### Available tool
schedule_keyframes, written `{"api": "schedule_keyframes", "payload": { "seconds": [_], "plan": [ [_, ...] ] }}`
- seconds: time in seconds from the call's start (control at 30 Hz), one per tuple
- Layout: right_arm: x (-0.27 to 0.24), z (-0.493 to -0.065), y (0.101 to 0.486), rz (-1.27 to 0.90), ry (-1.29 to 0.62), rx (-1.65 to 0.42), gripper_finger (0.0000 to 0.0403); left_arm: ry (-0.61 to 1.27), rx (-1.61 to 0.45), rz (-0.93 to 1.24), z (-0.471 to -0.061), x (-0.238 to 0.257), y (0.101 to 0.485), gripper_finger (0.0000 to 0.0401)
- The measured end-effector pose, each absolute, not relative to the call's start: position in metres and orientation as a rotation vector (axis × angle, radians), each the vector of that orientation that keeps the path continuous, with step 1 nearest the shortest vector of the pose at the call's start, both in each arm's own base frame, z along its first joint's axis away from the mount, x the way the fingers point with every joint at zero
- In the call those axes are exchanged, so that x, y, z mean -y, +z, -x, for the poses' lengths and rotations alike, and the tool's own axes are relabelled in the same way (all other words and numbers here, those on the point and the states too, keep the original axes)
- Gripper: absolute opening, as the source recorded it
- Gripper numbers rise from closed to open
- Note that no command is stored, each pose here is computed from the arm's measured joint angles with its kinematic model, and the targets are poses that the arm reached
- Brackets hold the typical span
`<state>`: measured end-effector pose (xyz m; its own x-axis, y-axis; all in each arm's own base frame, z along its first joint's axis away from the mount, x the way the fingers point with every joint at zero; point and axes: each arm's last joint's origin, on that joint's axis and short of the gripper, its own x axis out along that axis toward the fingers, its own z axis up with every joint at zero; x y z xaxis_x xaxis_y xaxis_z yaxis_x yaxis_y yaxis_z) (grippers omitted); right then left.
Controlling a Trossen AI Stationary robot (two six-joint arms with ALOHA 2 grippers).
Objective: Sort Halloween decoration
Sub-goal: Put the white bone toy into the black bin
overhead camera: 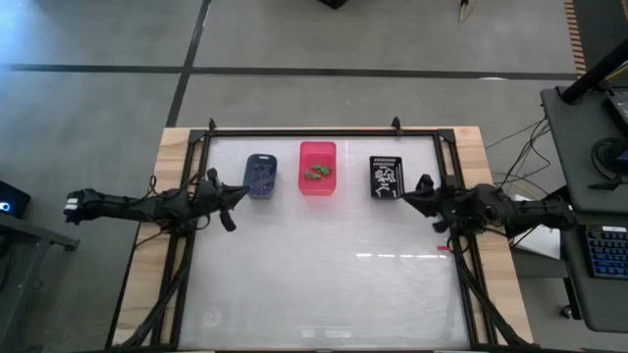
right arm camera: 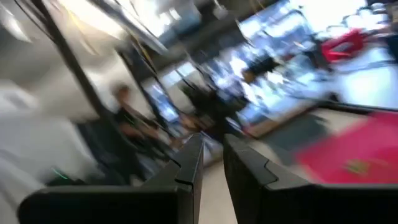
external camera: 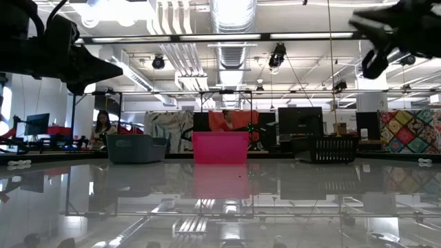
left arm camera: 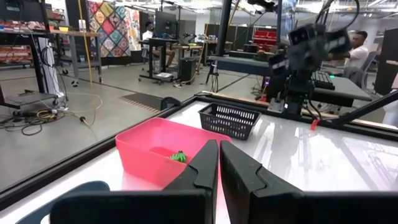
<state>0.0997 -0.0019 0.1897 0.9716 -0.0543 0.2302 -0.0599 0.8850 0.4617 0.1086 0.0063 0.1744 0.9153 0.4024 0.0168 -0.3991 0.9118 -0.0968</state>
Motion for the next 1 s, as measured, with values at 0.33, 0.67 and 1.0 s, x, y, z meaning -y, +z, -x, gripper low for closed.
{"api": "schedule_keyframes", "payload": {
  "seconds": [0.33,0.67,1.0],
  "plan": [
    [-0.001,-0.098,0.237,-0.557,0.094,0.160,0.0054,0.431,0.029,0.089,-0.110,-0.007,0.174,0.0000],
    [0.008,-0.105,0.235,-0.750,-0.570,-0.585,0.0054,0.405,0.356,0.529,-0.111,-0.008,0.197,0.0000],
    [0.008,-0.143,0.232,-0.617,-0.635,-0.793,0.0054,0.317,0.332,0.634,-0.126,-0.005,0.193,0.0000]
  ]
}}
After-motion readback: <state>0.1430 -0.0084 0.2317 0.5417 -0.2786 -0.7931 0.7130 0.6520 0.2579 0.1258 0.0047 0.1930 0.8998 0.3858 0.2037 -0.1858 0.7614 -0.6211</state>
